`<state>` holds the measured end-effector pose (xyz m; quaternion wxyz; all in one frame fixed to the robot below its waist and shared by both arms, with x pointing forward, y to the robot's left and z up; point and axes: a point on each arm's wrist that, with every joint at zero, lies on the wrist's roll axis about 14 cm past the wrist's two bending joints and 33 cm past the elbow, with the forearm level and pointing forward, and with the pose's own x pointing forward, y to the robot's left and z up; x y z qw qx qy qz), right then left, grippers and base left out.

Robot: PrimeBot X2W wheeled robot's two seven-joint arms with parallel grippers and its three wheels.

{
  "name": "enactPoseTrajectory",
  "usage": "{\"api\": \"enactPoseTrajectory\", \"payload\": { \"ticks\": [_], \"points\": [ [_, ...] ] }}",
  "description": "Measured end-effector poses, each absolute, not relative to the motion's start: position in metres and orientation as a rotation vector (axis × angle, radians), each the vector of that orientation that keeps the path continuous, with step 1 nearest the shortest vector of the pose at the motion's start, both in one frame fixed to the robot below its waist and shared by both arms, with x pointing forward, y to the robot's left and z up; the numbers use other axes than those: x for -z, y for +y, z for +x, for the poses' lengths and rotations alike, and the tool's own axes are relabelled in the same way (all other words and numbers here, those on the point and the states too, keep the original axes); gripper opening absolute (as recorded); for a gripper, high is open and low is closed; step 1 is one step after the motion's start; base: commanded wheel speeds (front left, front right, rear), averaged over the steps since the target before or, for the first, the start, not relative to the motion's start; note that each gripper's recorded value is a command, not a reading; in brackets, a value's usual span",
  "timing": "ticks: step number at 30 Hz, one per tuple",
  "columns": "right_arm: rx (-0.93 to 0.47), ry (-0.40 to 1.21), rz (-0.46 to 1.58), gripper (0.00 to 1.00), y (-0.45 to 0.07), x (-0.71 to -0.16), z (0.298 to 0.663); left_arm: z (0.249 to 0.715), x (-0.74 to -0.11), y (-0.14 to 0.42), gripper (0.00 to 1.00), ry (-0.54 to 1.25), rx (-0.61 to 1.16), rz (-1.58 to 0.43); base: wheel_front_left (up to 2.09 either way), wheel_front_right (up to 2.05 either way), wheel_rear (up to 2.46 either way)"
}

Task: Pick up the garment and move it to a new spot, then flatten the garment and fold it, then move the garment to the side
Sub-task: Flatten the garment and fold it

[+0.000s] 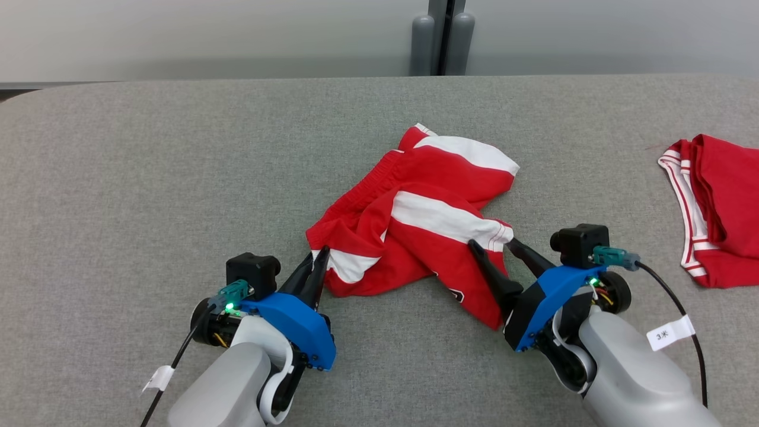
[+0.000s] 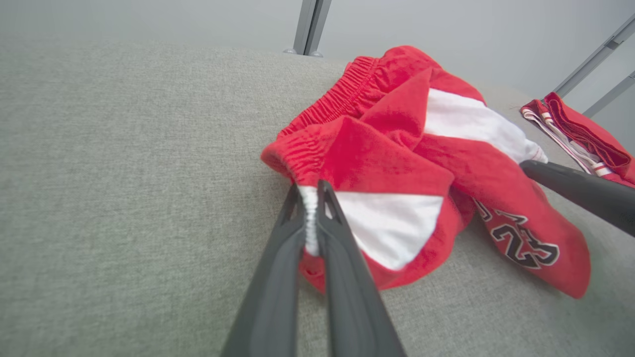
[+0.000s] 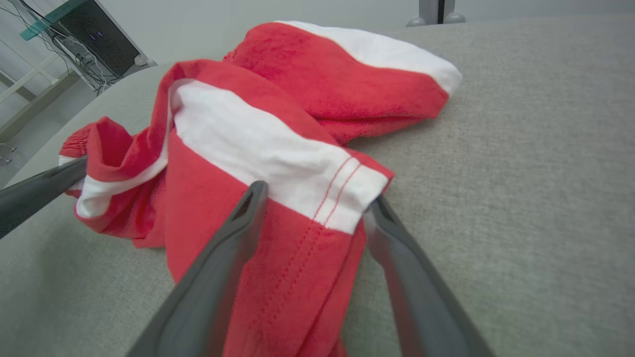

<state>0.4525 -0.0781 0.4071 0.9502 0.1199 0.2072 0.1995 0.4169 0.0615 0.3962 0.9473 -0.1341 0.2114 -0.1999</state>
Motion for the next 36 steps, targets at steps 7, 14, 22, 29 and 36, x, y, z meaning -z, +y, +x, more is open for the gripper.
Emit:
{"api": "enactPoseTrajectory", "payload": {
  "ticks": [7, 14, 22, 29, 36],
  "points": [
    [-0.429, 0.379, 0.245, 0.15, -0.072, -0.416, 0.46, 0.417, -0.394, 0.063, 0.0, 0.434, 0.403, -0.272, 0.0, 0.0, 0.0],
    [-0.444, 0.356, 0.225, 0.0, -0.073, -0.42, 0.464, 0.42, -0.396, 0.065, 0.0, 0.417, 0.393, -0.273, 0.0, 0.0, 0.0],
    [-0.422, 0.219, 0.232, 0.0, -0.095, -0.457, 0.475, 0.441, -0.439, 0.07, 0.0, 0.265, 0.359, -0.373, 0.0, 0.0, 0.0],
    [-0.4, 0.003, 0.252, 0.0, -0.124, -0.53, 0.48, 0.457, -0.525, 0.078, 0.0, 0.014, 0.38, -0.469, 0.0, 0.0, 0.0],
    [-0.401, -0.239, 0.246, 0.0, -0.148, -0.611, 0.453, 0.443, -0.617, 0.082, 0.0, -0.198, 0.46, -0.435, 0.0, 0.0, 0.0]
  ]
}}
